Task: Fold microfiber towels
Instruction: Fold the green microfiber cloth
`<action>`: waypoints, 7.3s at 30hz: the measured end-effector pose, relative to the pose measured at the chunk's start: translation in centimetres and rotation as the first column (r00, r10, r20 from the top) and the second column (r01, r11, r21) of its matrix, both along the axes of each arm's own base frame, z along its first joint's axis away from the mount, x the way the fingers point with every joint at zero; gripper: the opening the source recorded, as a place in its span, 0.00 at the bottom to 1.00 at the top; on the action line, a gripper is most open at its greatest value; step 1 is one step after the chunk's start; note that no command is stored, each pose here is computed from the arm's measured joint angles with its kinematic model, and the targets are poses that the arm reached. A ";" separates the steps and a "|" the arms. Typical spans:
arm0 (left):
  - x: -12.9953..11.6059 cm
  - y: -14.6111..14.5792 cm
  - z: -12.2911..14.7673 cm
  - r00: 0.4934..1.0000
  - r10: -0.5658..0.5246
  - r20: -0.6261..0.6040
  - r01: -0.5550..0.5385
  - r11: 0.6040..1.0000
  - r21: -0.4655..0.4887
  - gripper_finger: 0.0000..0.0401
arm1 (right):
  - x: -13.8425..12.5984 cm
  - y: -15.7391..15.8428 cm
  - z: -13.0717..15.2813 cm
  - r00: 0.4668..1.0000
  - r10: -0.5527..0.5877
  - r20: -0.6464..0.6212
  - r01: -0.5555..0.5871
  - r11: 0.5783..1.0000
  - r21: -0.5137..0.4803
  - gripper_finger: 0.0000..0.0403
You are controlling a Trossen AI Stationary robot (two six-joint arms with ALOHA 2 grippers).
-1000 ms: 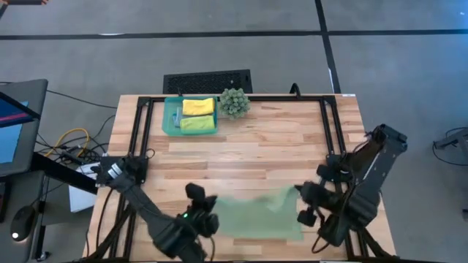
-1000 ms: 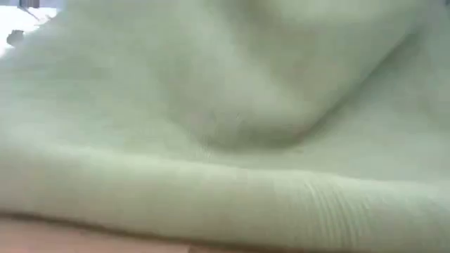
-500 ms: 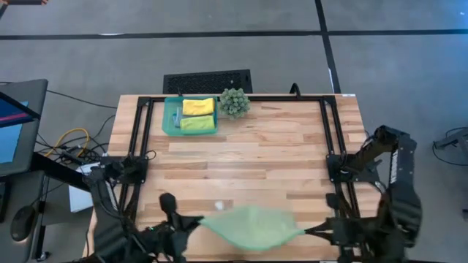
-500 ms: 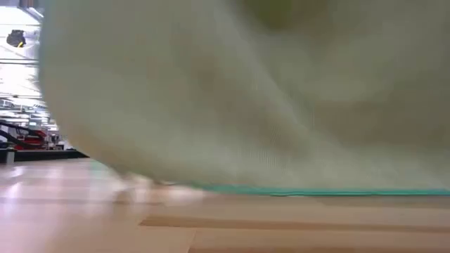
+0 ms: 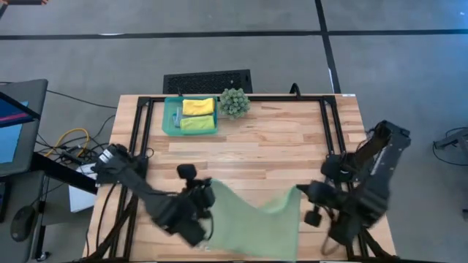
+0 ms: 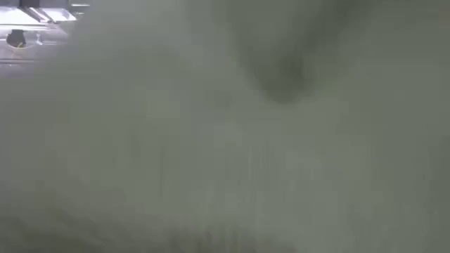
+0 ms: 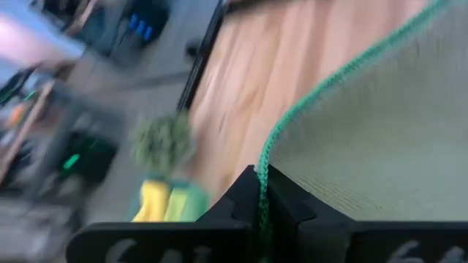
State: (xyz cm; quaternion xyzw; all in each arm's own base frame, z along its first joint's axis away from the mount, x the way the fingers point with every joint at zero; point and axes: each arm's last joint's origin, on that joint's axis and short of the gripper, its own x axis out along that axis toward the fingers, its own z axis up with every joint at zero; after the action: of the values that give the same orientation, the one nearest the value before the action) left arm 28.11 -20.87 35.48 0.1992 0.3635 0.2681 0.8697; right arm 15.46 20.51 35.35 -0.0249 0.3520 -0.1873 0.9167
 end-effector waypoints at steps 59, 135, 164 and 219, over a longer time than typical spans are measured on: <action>-5.6 -2.5 -20.0 0.928 -0.231 -0.292 0.161 0.956 -0.244 0.00 | 1.7 2.1 -20.3 0.959 0.133 -0.252 -0.122 0.991 0.060 0.02; -6.6 -1.8 -22.4 0.966 -0.161 -0.202 0.097 0.951 -0.294 0.00 | 2.3 2.7 -21.8 0.947 0.170 -0.274 -0.132 0.979 0.152 0.02; -6.5 -1.9 -20.5 0.950 -0.152 -0.274 0.105 0.978 -0.180 0.00 | 4.2 2.5 -21.5 0.963 0.190 -0.190 -0.161 0.974 0.158 0.02; -2.9 -2.6 -18.5 0.947 -0.245 -0.206 0.170 0.931 -0.323 0.31 | 2.6 2.2 -21.5 0.900 0.392 -0.192 -0.334 0.902 0.276 0.33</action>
State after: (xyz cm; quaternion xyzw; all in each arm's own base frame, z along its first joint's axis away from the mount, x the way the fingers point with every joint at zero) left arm 25.18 -23.43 17.02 0.1331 0.4806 0.0892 0.8622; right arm 18.02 22.69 13.82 -0.0040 0.4701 0.0355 0.8819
